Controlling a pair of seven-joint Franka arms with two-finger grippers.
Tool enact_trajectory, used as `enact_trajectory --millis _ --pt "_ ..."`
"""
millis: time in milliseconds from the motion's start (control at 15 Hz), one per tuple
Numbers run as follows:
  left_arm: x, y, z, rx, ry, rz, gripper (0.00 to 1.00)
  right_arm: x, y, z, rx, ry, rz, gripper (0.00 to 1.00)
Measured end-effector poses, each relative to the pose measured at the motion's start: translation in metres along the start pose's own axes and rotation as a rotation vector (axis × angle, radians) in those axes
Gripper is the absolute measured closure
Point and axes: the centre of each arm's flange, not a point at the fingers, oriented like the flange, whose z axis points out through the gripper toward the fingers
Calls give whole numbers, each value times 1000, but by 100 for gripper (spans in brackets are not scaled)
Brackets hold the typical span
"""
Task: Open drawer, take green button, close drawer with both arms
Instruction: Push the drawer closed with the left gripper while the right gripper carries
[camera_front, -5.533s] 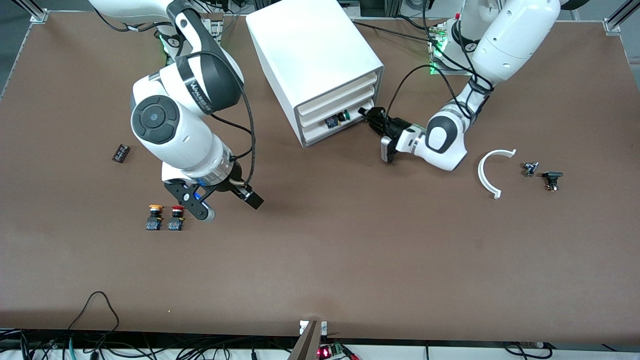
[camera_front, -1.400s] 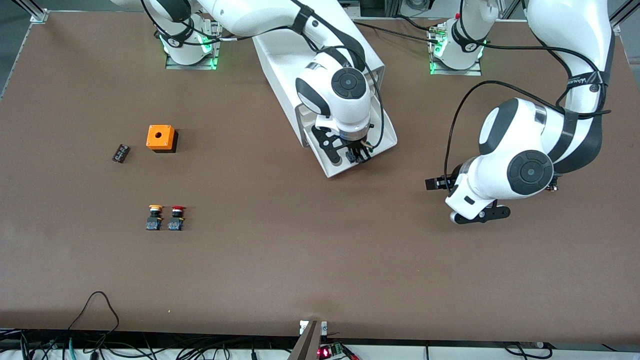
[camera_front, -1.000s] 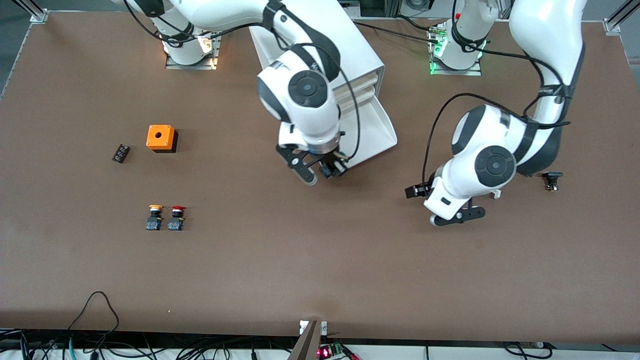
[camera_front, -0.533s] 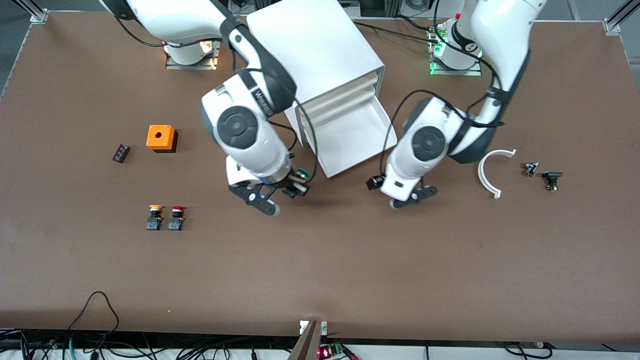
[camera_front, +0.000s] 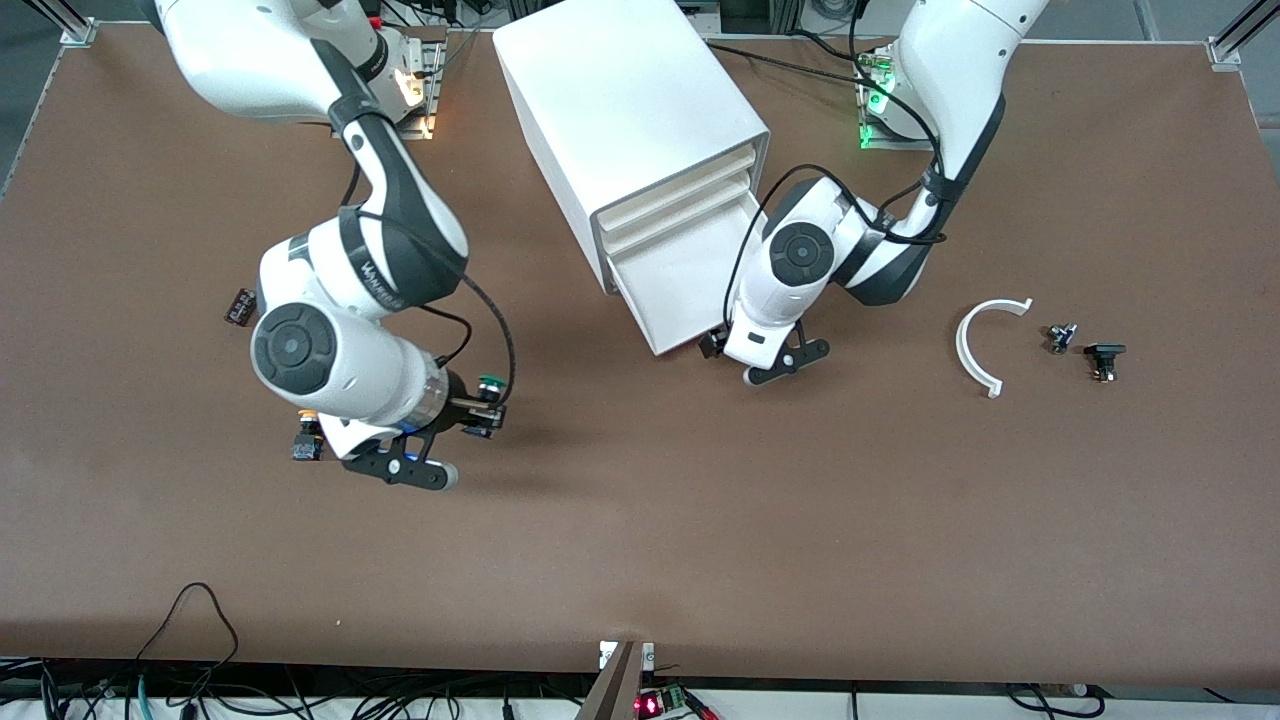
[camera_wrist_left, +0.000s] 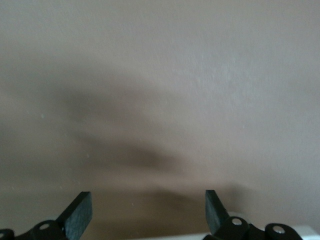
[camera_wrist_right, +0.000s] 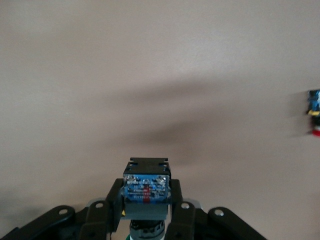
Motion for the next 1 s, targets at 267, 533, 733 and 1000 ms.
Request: enact_trajectory --millis 267,533,733,1000 --pt "-37 10 15 29 -15 2 0 20 34 17 -11 -5 -150 59" --pt "-63 20 17 29 -31 5 0 44 80 62 -48 31 -228 59" --pt "-89 28 20 29 -52 18 0 52 111 98 -92 49 -250 59" --pt "-116 33 24 36 -73 30 0 53 131 121 -114 58 -251 59"
